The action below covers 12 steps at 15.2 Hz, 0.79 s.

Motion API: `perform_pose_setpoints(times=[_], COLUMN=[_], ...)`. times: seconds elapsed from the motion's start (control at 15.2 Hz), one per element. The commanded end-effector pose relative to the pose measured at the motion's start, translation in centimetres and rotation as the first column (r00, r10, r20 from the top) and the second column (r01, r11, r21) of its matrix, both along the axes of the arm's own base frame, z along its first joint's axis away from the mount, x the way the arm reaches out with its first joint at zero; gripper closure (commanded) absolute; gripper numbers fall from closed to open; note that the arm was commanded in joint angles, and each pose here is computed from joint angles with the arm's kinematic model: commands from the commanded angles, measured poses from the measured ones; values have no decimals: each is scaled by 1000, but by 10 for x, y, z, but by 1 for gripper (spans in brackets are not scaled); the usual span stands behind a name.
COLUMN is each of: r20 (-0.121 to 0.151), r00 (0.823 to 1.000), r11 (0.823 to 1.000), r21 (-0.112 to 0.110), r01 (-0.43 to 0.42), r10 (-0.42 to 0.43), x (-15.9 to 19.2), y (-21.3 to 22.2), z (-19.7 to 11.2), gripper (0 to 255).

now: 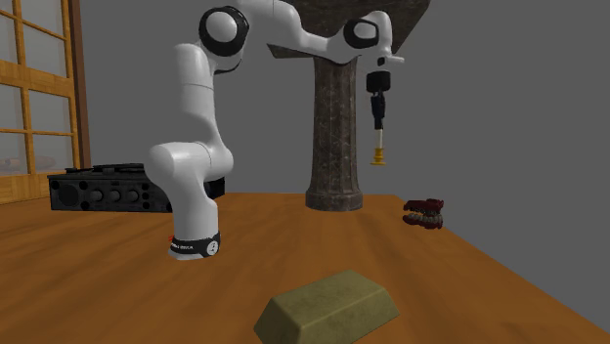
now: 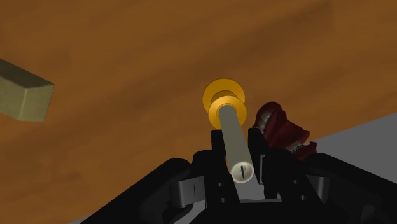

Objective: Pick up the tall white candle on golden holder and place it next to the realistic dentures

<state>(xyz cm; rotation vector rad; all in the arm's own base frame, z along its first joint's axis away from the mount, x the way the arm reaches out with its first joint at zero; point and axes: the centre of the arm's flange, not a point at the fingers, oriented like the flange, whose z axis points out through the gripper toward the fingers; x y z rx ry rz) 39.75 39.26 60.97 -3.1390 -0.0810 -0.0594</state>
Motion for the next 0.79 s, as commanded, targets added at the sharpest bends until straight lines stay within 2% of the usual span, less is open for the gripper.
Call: perform_pose_setpoints(times=[0.0, 0.53, 0.73], r20=[0, 0, 0], r00=[1000, 1000, 1000], r11=[1000, 1000, 1000], r21=[2, 2, 2], r01=[3, 3, 3], r10=[-3, -3, -3], x=[5, 25, 26], y=[29, 132, 141], z=[-1, -1, -11], gripper=[255, 255, 255])
